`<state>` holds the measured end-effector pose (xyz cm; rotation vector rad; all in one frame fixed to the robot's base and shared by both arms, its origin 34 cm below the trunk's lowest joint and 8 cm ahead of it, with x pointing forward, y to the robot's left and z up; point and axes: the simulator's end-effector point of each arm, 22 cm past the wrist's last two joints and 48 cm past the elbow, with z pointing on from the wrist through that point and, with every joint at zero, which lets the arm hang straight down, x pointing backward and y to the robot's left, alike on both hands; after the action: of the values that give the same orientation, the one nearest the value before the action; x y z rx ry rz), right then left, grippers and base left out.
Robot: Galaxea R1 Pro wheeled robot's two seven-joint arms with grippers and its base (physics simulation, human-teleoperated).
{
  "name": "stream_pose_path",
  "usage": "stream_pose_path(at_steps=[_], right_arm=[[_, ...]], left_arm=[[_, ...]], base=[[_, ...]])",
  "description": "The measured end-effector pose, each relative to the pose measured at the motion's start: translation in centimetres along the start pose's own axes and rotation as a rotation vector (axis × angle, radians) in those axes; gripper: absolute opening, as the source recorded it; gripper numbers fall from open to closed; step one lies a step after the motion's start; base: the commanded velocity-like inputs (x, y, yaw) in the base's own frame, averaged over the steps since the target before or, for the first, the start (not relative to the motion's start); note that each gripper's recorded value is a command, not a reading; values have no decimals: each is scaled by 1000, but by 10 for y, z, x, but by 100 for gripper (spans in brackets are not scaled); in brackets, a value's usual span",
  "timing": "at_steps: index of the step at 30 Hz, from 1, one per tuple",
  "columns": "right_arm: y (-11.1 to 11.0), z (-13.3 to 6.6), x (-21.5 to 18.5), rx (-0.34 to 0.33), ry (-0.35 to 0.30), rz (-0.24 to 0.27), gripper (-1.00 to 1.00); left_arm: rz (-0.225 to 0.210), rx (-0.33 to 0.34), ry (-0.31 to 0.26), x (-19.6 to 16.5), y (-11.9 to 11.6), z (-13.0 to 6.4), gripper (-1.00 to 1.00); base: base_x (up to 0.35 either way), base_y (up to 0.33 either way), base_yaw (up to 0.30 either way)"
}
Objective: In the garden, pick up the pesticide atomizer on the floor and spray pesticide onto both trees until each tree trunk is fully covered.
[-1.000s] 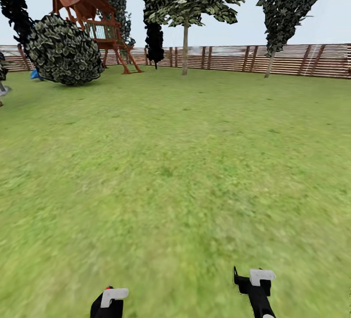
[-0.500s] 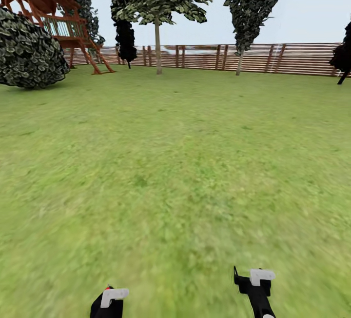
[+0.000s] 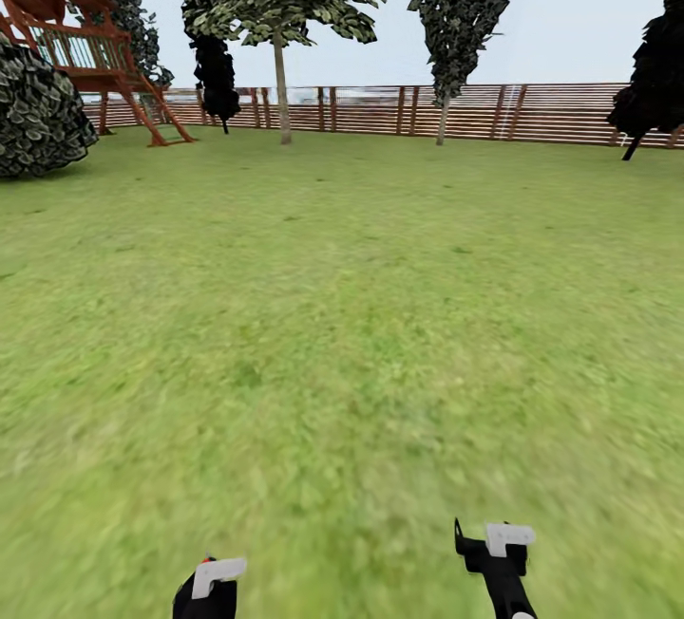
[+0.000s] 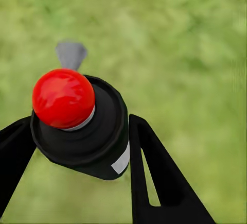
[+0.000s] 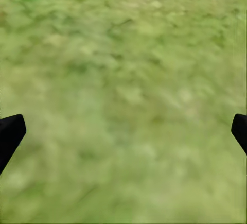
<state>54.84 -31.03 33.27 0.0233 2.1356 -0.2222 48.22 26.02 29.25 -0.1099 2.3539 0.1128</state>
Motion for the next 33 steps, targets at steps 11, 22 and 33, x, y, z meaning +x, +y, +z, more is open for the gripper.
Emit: stream_pose_path(at_steps=[11,22,33], right_arm=[[27,-4,3,-28,7,22,100],[28,-17,26,-34,41,15,100],[54,-71,31,-157,-161,-30,100]], left_arm=[[-1,0,4,2,0,0,-100],[-2,-2,10,5,0,0,-100],[-4,-1,18,8,-1,0,-100]], base=[[341,104,61],[341,104,241],[341,80,41]])
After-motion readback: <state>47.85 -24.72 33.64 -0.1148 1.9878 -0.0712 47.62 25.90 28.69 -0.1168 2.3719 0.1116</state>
